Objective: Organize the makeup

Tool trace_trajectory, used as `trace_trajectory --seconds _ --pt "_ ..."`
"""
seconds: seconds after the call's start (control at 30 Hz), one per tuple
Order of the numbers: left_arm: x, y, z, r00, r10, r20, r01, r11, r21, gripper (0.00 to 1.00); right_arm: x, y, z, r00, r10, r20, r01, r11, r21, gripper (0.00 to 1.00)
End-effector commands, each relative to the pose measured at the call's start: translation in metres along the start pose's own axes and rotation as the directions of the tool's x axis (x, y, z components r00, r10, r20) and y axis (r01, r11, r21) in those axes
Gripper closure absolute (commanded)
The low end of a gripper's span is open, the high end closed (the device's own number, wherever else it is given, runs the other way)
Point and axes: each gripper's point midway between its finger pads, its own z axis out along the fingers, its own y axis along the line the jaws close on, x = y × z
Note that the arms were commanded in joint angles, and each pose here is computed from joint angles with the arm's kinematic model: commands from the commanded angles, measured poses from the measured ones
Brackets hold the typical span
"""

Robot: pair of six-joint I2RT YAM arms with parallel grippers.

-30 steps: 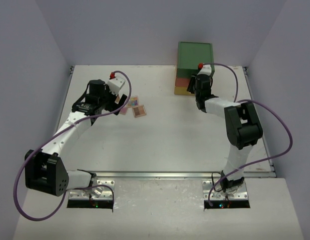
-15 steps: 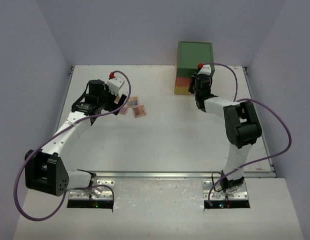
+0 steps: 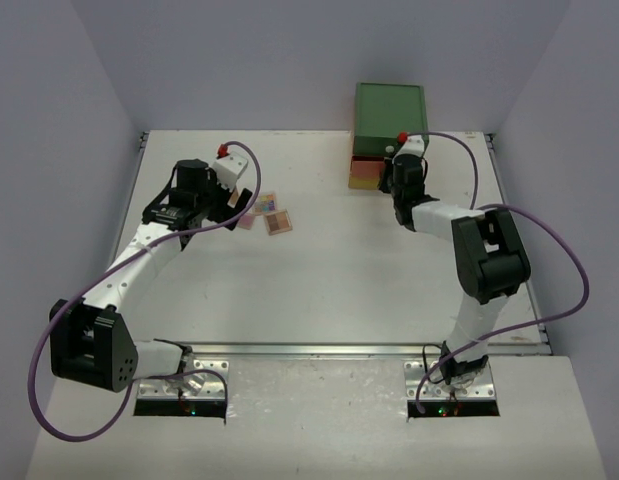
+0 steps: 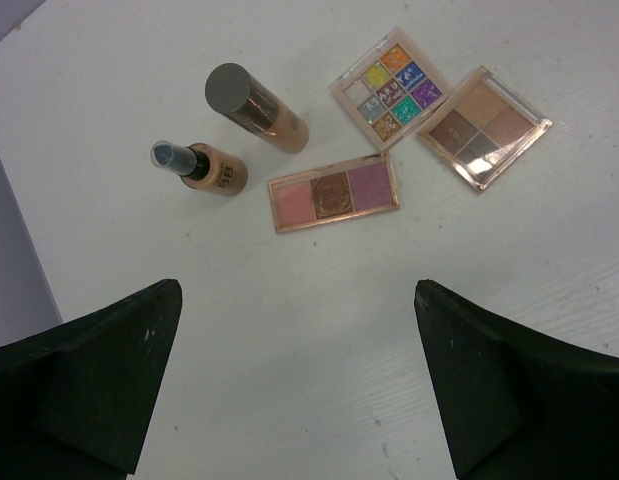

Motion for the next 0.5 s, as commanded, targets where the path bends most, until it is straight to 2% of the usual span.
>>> trace_trajectory --seconds 0.0,0.1,0.47 --pt "-0.009 0.004 0.002 0.999 -0.007 0.033 0.007 1.000 -0.003 0.00 -0.020 -0.004 -0.035 0.997 0.047 0.064 -0.045 0.998 -0.034 1.00" --pt "-0.010 0.004 0.004 0.999 -0.013 0.032 0.013 1.000 0.002 0.00 -0.025 -0.002 -0.054 0.993 0.079 0.090 -0.073 0.995 -0.066 1.00" --pt "-0.008 0.006 0.017 0.999 -0.040 0.001 0.040 0.999 -0.003 0.00 0.019 -0.010 -0.112 0.996 0.084 -0.003 -0.084 0.990 -0.116 1.00"
